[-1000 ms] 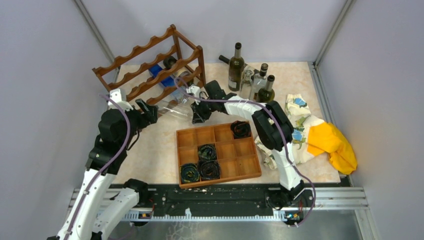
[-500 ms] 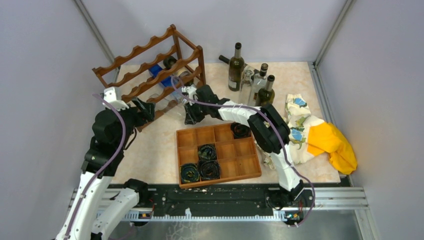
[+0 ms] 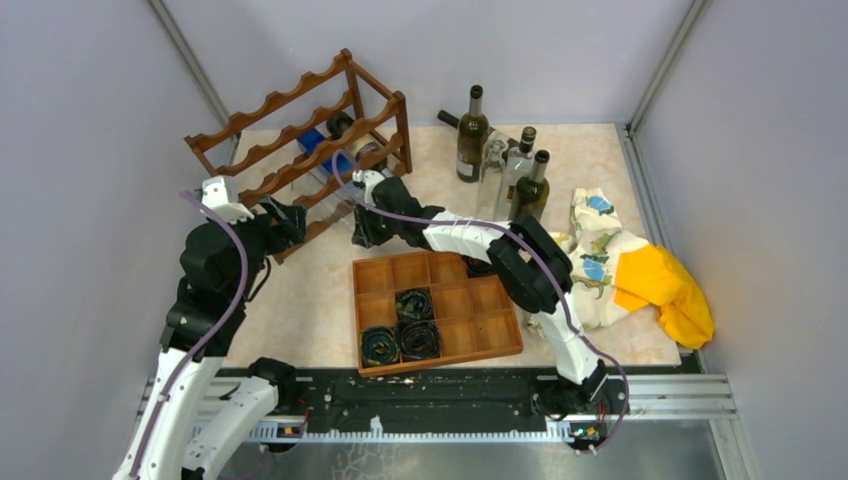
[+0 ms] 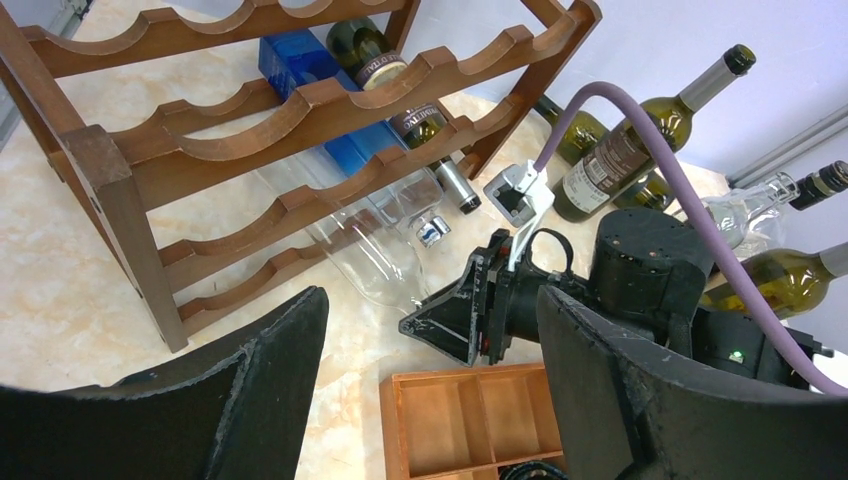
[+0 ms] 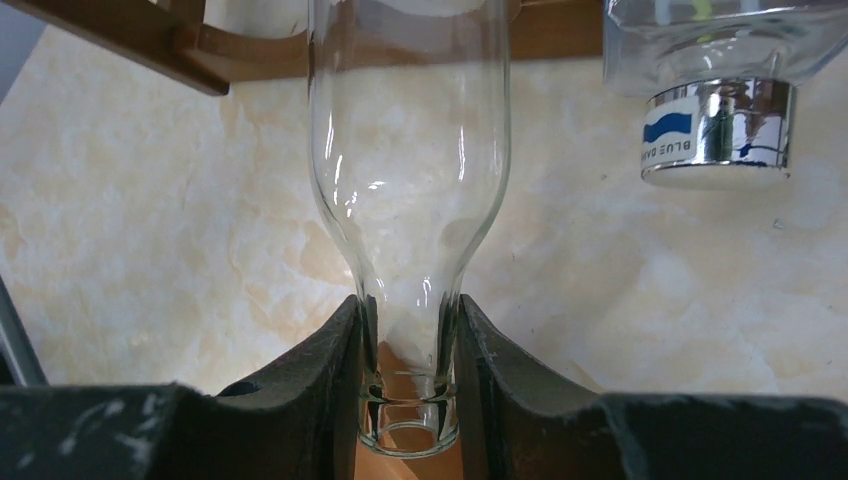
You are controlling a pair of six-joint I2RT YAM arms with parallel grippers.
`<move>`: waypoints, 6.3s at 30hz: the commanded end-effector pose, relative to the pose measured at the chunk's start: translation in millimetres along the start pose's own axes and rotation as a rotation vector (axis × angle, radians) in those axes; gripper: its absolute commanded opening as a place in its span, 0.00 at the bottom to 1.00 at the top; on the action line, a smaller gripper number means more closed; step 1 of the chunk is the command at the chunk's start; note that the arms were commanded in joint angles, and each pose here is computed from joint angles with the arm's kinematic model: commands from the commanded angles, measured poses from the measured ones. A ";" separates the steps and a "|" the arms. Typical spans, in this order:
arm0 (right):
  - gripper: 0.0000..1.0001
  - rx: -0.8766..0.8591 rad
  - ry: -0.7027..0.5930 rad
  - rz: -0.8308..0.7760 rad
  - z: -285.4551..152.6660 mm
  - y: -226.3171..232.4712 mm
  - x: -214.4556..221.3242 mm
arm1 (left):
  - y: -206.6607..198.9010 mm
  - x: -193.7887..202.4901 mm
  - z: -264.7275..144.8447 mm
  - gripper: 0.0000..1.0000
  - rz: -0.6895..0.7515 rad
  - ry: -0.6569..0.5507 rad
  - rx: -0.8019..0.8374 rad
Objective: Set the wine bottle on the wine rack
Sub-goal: Pick up the wine bottle from the center of the board, then place the wine bottle in the wine rack.
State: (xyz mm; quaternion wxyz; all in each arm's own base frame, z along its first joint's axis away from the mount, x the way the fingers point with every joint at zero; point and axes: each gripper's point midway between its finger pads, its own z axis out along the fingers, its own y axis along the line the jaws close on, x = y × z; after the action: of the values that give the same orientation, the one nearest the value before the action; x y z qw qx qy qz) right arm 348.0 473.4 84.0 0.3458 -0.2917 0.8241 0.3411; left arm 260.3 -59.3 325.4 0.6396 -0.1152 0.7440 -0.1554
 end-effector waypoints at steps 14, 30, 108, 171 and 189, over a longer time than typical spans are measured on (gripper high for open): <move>0.00 0.018 -0.339 0.003 29.9 34.2 -91.4 | -12.8 -24.5 2.2 0.82 0.067 -0.018 0.029; 0.00 0.071 -0.395 -0.039 56.4 36.4 -107.6 | -13.4 -35.7 4.5 0.82 0.126 -0.056 0.030; 0.56 0.078 -0.374 -0.279 45.6 30.1 -81.7 | -12.4 -29.1 -6.8 0.82 0.099 -0.092 0.067; 0.82 -0.408 0.071 -0.989 -252.5 68.4 -22.4 | -126.9 -79.1 -69.9 0.99 -0.055 -0.207 0.697; 0.89 0.315 -0.376 -0.440 -463.6 -64.7 -134.3 | -176.0 14.1 -29.3 0.90 -0.417 0.300 0.869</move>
State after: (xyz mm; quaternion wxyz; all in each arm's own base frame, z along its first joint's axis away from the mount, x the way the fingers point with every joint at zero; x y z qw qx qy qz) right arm 288.1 145.8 386.1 0.5757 -0.4328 0.6753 0.1591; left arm 234.1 -204.6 389.7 0.5178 0.0358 0.6428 -0.5634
